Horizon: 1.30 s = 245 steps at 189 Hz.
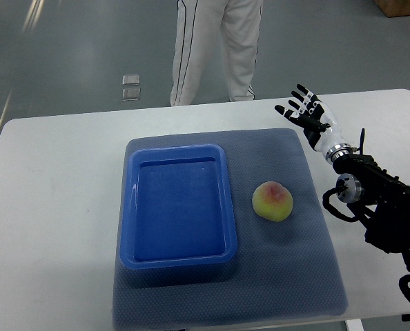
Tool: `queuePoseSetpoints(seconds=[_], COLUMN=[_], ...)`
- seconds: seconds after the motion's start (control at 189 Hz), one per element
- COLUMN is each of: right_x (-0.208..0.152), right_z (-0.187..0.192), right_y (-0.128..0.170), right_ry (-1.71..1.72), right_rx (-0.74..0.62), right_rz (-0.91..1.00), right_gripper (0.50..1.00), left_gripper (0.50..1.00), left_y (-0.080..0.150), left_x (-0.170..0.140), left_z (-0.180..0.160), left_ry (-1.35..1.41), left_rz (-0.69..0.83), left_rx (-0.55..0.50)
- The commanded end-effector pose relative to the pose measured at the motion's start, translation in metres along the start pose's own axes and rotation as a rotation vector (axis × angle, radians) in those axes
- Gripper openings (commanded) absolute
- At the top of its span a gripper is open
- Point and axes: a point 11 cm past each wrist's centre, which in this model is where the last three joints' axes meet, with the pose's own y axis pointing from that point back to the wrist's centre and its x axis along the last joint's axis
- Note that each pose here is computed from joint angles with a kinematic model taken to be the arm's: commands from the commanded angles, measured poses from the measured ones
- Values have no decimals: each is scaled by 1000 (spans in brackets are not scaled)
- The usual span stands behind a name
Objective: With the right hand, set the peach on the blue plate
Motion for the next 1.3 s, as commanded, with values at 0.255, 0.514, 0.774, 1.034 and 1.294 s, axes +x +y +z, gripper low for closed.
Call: queuePoseSetpoints(seconds=[0.255,0.514,0.774,1.034,1.294], right_x=[-2,-3,-3,-2,-1], right_z=[0,1,0,-2,-6], right_y=[-1,0,-1,-1,-3], right_ry=[-3,-3,-5,-1,8], right_rx=[0,0,1,3,12], right_rz=[-4,-4,-4,-5,5], right_gripper=[930,930,930,930,930], left_gripper=[1000,1000,1000,1000,1000], left_y=[0,1,1,1,1], left_x=[8,5,10,6,7], left_z=[11,18,17,18,18], left_ry=[-15,-17,-14,-12,-13], left_rz=[35,17,34,22,23], left_rx=[-27,-38,-36,-38,-38])
